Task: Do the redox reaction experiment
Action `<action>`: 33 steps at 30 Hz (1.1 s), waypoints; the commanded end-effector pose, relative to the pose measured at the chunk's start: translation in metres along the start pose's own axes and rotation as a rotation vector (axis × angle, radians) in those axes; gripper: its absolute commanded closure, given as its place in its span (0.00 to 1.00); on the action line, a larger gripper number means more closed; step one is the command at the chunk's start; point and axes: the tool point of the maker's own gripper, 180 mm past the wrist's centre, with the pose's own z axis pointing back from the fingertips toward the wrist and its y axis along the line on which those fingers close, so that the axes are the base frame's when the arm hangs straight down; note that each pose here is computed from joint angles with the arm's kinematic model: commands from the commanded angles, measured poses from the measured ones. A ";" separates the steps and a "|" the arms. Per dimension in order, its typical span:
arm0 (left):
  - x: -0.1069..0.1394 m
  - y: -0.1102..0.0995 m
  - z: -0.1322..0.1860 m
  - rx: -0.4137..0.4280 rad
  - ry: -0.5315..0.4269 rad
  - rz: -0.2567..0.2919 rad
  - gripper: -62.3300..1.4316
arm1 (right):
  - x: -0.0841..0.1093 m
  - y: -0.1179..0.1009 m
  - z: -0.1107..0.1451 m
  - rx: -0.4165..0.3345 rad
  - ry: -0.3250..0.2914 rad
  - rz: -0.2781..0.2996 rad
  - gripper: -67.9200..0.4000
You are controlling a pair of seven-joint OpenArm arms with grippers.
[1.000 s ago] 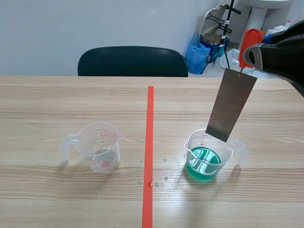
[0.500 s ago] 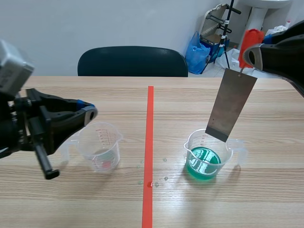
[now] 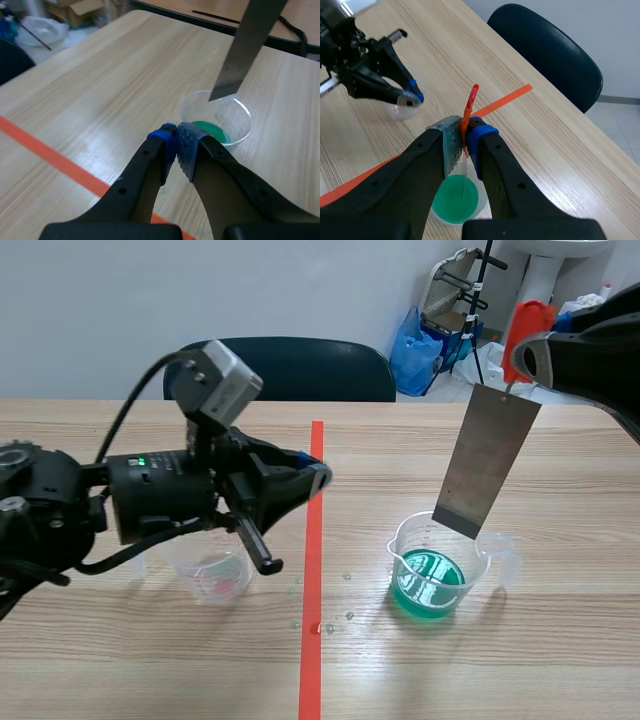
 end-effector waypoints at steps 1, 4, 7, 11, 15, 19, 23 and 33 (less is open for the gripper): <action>0.017 -0.003 -0.009 -0.013 -0.052 0.002 0.93 | 0.011 -0.002 0.001 -0.001 -0.031 0.017 0.99; 0.022 -0.008 -0.023 -0.035 -0.063 0.008 0.93 | 0.011 -0.002 0.001 -0.001 -0.031 0.017 0.99; 0.028 -0.012 -0.035 -0.052 -0.070 0.009 0.93 | 0.011 -0.002 0.001 -0.001 -0.031 0.017 0.99; 0.035 -0.021 -0.050 -0.078 -0.080 0.014 0.93 | 0.011 -0.002 0.001 -0.001 -0.031 0.017 0.99; 0.039 -0.032 -0.063 -0.103 -0.080 -0.003 0.93 | 0.011 -0.002 0.001 -0.001 -0.031 0.017 0.99; 0.041 -0.036 -0.067 -0.113 -0.089 0.006 0.93 | 0.011 -0.002 0.001 -0.001 -0.031 0.017 0.99; 0.042 -0.037 -0.068 -0.114 -0.091 0.009 0.93 | 0.011 -0.002 0.001 -0.001 -0.031 0.017 0.99; 0.040 -0.037 -0.068 -0.110 -0.081 -0.010 0.93 | 0.011 -0.002 0.001 -0.001 -0.031 0.017 0.99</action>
